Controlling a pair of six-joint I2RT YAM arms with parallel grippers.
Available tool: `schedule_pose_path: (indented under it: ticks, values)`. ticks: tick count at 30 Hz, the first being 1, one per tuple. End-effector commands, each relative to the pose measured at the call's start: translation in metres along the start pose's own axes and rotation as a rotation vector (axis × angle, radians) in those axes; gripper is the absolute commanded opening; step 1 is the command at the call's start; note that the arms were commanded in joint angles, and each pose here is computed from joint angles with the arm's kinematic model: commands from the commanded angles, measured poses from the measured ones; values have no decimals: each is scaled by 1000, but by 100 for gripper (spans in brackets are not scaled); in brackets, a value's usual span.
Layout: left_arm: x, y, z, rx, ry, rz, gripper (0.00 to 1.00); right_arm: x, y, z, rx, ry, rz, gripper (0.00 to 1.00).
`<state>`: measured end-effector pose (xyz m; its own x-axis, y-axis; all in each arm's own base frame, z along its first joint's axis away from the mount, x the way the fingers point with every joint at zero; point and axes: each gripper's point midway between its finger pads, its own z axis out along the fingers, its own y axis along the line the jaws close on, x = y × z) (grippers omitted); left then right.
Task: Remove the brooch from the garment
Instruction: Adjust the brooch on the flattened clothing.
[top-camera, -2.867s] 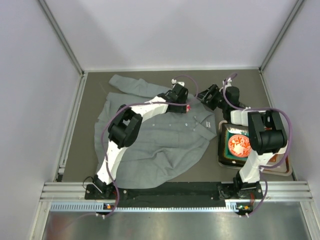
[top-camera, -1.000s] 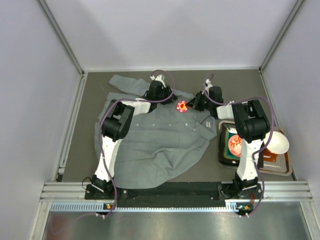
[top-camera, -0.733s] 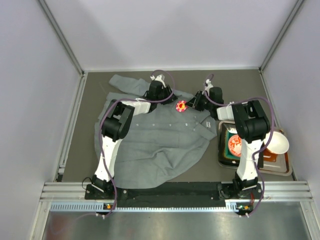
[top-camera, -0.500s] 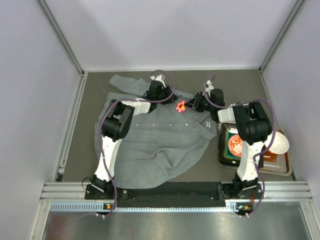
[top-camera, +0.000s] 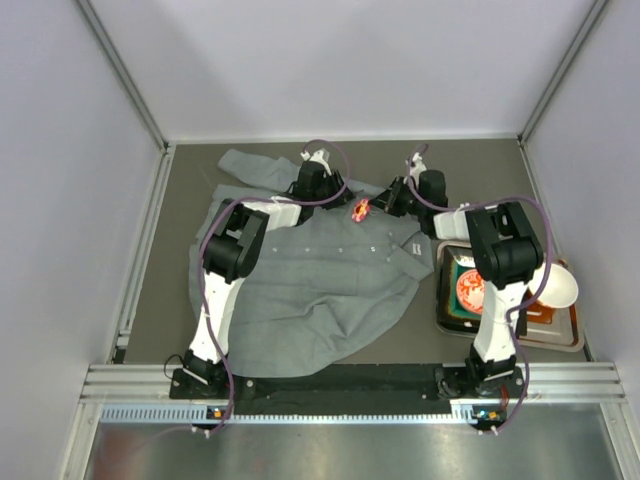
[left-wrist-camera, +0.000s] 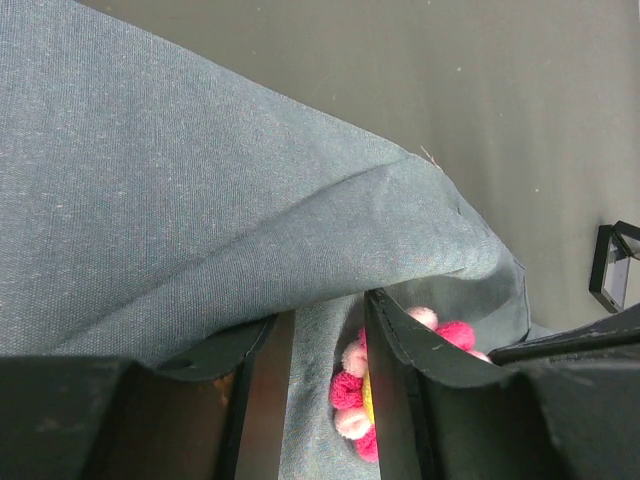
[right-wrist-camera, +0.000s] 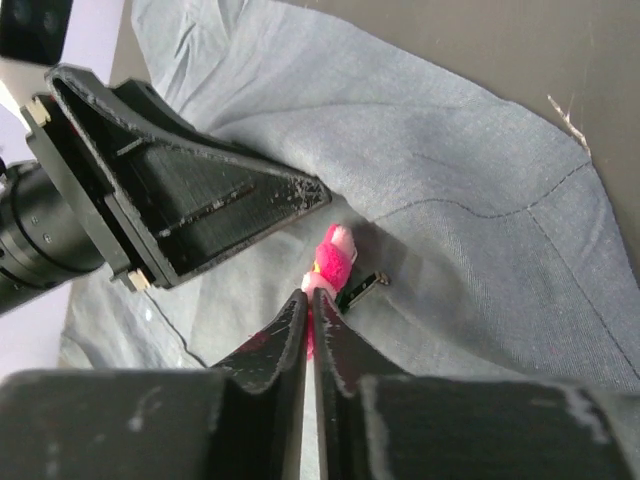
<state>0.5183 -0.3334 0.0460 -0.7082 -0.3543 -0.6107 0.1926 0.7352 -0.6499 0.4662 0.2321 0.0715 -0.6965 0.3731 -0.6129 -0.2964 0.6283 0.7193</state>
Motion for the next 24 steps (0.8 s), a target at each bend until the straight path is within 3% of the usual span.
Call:
schedule_pose_path:
  ticks: [1, 8, 11, 16, 21, 24]
  values:
    - [3, 3, 3, 19, -3, 9, 40, -16, 12, 14, -30, -31, -58, 1]
    - [5, 3, 2, 24, 1, 14, 40, -13, 15, 20, 18, 6, -75, 0]
    - [4, 0, 1, 34, -1, 13, 41, -12, 14, 14, 37, -7, -53, 31]
    - [4, -1, -1, 41, -4, 16, 41, -1, 18, 9, 23, 14, 10, 45]
    - [4, -1, -3, 40, -6, 21, 41, 4, 13, 5, 54, 13, 3, 46]
    - [5, -1, -3, 42, -3, 24, 41, 10, 6, 10, 61, 24, 9, 32]
